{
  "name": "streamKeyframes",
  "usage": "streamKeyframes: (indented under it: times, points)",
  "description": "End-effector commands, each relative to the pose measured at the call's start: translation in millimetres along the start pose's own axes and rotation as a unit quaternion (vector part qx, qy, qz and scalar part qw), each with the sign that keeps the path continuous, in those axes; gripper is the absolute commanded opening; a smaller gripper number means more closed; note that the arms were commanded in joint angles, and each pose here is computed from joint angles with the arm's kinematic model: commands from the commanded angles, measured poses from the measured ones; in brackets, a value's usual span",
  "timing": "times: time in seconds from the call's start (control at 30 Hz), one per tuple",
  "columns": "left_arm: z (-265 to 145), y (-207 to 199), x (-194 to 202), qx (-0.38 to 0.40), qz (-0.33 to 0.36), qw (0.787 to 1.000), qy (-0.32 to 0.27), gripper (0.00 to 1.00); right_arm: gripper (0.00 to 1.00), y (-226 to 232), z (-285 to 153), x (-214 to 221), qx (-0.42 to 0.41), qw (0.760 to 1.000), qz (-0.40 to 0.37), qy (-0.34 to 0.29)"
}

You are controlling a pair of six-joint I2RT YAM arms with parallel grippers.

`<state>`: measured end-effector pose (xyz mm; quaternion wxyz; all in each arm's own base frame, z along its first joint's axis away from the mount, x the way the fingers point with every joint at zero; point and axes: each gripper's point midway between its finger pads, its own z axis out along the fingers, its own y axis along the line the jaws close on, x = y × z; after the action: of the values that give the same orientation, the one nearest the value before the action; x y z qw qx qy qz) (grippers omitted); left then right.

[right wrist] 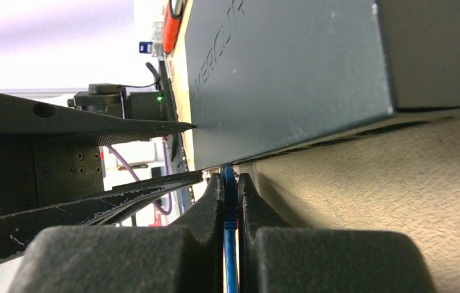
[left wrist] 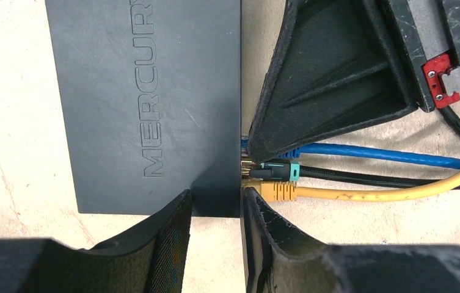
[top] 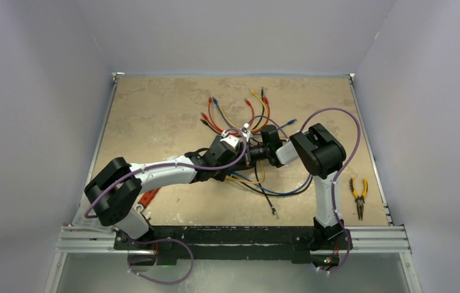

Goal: Pull the plug from the switch port
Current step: Pull the connector from the switch port.

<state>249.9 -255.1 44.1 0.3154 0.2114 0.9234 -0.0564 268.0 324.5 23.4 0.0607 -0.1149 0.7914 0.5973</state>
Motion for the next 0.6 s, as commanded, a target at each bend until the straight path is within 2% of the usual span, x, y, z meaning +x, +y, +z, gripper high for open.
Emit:
streamKeyframes:
  times: [0.0,0.27,0.57]
  points:
    - [13,12,33,-0.026,0.014,0.998,0.048,0.34,0.0,-33,9,-7,0.046,0.998,-0.037,-0.028]
    - [25,27,46,-0.082,0.012,0.994,0.069,0.36,0.0,-29,4,0,0.051,0.997,-0.048,-0.014]
    - [27,57,62,-0.14,-0.005,0.985,0.097,0.24,0.0,-27,-5,15,0.059,0.996,-0.06,0.014]
